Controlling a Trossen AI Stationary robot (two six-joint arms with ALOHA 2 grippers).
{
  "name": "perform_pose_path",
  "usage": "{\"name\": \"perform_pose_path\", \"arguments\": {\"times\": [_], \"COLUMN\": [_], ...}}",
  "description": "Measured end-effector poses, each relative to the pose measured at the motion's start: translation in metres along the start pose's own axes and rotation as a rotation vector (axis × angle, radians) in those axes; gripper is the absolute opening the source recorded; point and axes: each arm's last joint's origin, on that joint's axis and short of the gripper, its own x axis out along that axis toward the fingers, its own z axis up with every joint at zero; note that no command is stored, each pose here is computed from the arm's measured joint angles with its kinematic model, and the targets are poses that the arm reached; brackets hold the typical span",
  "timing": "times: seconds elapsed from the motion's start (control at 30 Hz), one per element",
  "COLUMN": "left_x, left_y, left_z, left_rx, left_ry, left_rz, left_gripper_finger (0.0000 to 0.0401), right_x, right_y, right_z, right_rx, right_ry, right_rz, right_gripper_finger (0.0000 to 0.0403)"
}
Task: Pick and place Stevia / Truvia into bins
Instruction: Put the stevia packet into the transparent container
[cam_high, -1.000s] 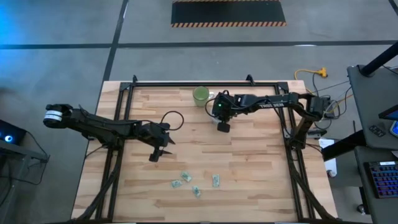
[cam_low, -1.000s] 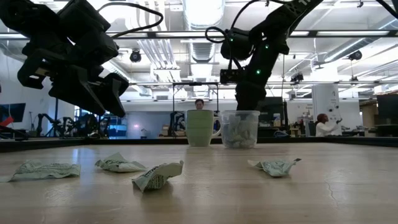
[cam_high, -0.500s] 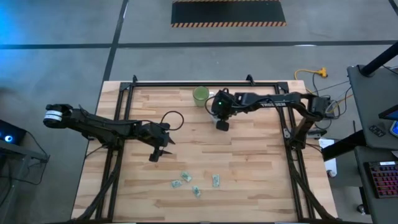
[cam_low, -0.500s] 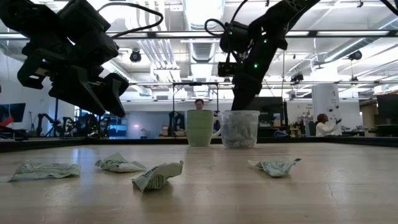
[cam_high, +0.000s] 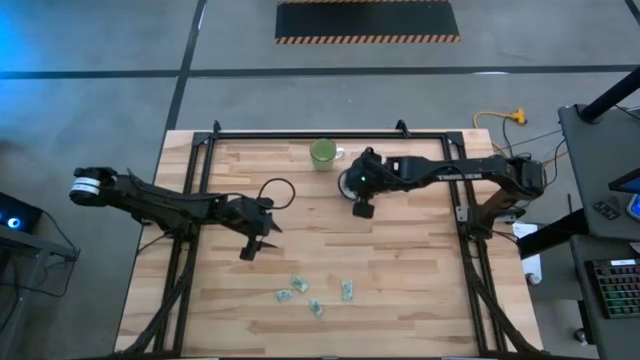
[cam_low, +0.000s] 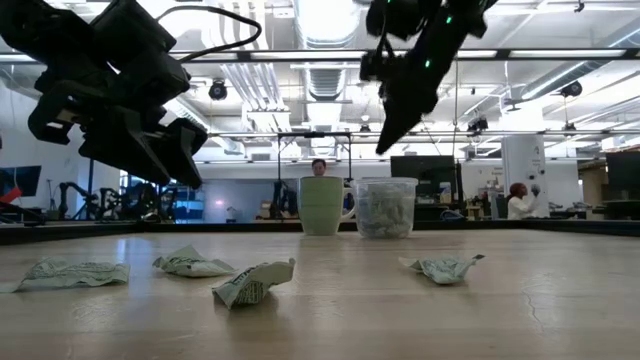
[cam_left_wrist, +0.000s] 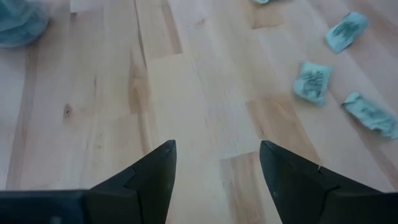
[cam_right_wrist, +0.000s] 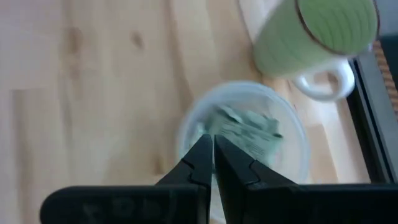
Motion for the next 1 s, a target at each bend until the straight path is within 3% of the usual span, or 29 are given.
{"name": "perform_pose_path", "arguments": {"times": [0.43, 0.77, 1.0], "left_x": [0.036, 0.063, 0.076], "left_y": [-0.017, -0.030, -0.034], "left_z": [0.000, 0.008, 0.006], "left_rx": [0.029, 0.087, 0.096], "left_ry": [-0.024, -0.097, -0.119], "left_rz": [-0.179, -0.251, -0.338], "left_gripper_finger": [0.0215, 0.0215, 0.0215], "right_x": [-0.025, -0.032, -0.027], "right_y": [0.077, 0.139, 0.170], "right_z": [-0.003, -0.027, -0.061], "right_rx": [-0.209, -0.355, -0.344], "right_ry": [-0.064, -0.161, -0.159], "right_rz": [0.135, 0.250, 0.319], "right_gripper_finger": [0.0009, 0.0009, 0.0009]}}
